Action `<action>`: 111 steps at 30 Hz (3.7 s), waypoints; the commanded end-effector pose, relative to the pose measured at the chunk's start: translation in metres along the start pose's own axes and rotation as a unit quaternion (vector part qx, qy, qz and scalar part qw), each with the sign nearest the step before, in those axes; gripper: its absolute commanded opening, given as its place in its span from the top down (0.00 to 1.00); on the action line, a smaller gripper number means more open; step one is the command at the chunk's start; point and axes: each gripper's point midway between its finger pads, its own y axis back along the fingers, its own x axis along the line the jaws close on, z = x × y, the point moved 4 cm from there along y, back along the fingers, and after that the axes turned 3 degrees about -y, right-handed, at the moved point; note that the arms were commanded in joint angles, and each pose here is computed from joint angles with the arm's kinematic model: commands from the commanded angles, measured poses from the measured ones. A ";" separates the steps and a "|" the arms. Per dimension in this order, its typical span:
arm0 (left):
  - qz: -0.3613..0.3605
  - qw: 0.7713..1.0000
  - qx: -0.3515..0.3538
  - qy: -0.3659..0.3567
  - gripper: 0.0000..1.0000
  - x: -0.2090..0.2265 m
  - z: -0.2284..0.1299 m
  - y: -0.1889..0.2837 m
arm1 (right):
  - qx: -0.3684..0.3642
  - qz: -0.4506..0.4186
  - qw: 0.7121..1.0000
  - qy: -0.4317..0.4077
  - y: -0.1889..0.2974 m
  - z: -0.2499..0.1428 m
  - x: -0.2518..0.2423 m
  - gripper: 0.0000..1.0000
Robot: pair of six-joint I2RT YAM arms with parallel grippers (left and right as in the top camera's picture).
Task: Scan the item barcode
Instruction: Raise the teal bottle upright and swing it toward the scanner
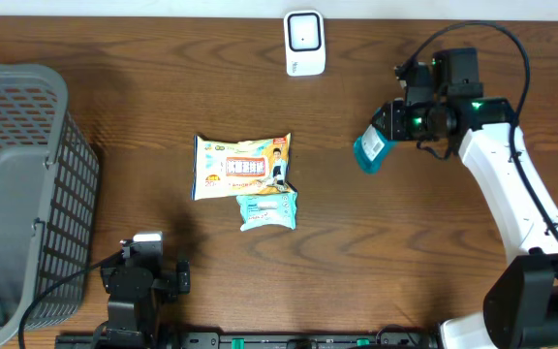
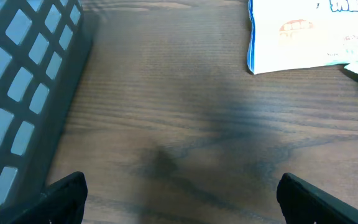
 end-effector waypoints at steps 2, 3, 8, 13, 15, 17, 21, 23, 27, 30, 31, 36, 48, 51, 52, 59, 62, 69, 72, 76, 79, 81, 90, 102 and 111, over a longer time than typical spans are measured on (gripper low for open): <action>0.004 1.000 0.006 -0.003 0.02 0.001 -0.003 -0.001 | -0.057 -0.084 0.995 0.017 0.014 0.024 -0.004 0.99; 0.004 1.000 0.006 -0.003 0.02 0.001 -0.003 -0.001 | -0.063 -0.089 0.994 0.020 0.014 0.025 -0.003 0.99; 0.004 1.000 0.006 -0.003 0.02 0.001 -0.003 -0.001 | -0.090 -0.114 0.988 0.053 0.013 0.035 0.006 0.97; 0.004 1.000 0.006 -0.003 0.02 0.001 -0.003 -0.001 | -0.079 -0.160 0.981 0.074 0.009 0.029 0.006 0.97; 0.004 1.000 0.006 -0.003 0.02 0.001 -0.003 -0.001 | -0.062 -0.160 0.981 0.085 0.000 0.023 0.009 0.99; 0.004 1.000 0.006 -0.003 0.02 0.001 -0.003 -0.001 | -0.052 -0.157 0.982 0.091 -0.010 0.020 0.013 0.99; 0.004 1.000 0.006 -0.003 0.02 0.001 -0.003 -0.001 | -0.046 -0.150 0.983 0.093 -0.030 0.019 0.019 0.94; 0.004 1.000 0.006 -0.003 0.02 0.001 -0.003 -0.001 | -0.046 -0.150 0.984 0.079 -0.039 0.019 0.017 0.94; 0.004 1.000 0.006 -0.003 0.02 0.001 -0.003 -0.001 | -0.037 -0.152 0.986 0.059 -0.059 0.016 0.013 0.95; 0.004 1.000 0.006 -0.003 0.02 0.001 -0.003 -0.001 | -0.032 -0.153 0.986 0.059 -0.065 0.014 0.011 0.91; 0.004 1.000 0.006 -0.003 0.02 0.001 -0.003 -0.001 | -0.032 -0.153 0.986 0.060 -0.065 0.014 0.011 0.87; 0.004 1.000 0.006 -0.003 0.02 0.001 -0.003 -0.001 | -0.035 -0.152 0.986 0.061 -0.063 0.015 0.013 0.55; 0.004 1.000 0.006 -0.003 0.02 0.001 -0.003 -0.001 | -0.026 -0.154 0.986 0.060 -0.063 0.012 0.012 0.01; 0.004 1.000 0.006 -0.003 0.02 0.001 -0.003 -0.001 | -0.025 -0.154 0.986 0.056 -0.063 0.011 0.011 0.01; 0.004 1.000 0.006 -0.003 0.02 0.001 -0.003 -0.001 | -0.028 -0.158 0.986 0.041 -0.062 0.011 0.010 0.01; 0.004 1.000 0.006 -0.003 0.02 0.001 -0.003 -0.001 | -0.052 -0.171 0.982 -0.053 -0.061 0.014 0.006 0.08; 0.004 1.000 0.006 -0.003 0.02 0.001 -0.003 -0.001 | -0.064 -0.187 0.977 -0.077 -0.060 0.015 0.001 0.12; 0.004 1.000 0.006 -0.003 0.02 0.001 -0.003 -0.001 | -0.061 -0.201 0.974 -0.080 -0.064 0.013 -0.003 0.20; 0.004 1.000 0.006 -0.003 0.02 0.001 -0.003 -0.001 | -0.052 -0.204 0.974 -0.080 -0.072 0.010 -0.006 0.29; 0.004 1.000 0.006 -0.003 0.02 0.001 -0.003 -0.001 | -0.034 -0.211 0.974 -0.080 -0.085 0.002 -0.011 0.44; 0.004 1.000 0.006 -0.003 0.02 0.001 -0.003 -0.001 | -0.026 -0.214 0.973 -0.079 -0.091 -0.001 -0.013 0.54; 0.004 1.000 0.006 -0.003 0.02 0.001 -0.003 -0.001 | -0.026 -0.212 0.974 -0.080 -0.091 -0.001 -0.012 0.60; 0.004 1.000 0.006 -0.003 0.02 0.001 -0.003 -0.001 | -0.006 -0.176 0.983 -0.057 -0.093 -0.003 -0.002 0.78; 0.004 1.000 0.006 -0.003 0.02 0.001 -0.003 -0.001 | -0.016 -0.014 0.993 0.119 -0.036 0.011 0.053 0.85; 0.004 1.000 0.006 -0.003 0.02 0.001 -0.003 -0.001 | 0.010 0.270 0.954 0.126 0.045 -0.015 0.131 0.85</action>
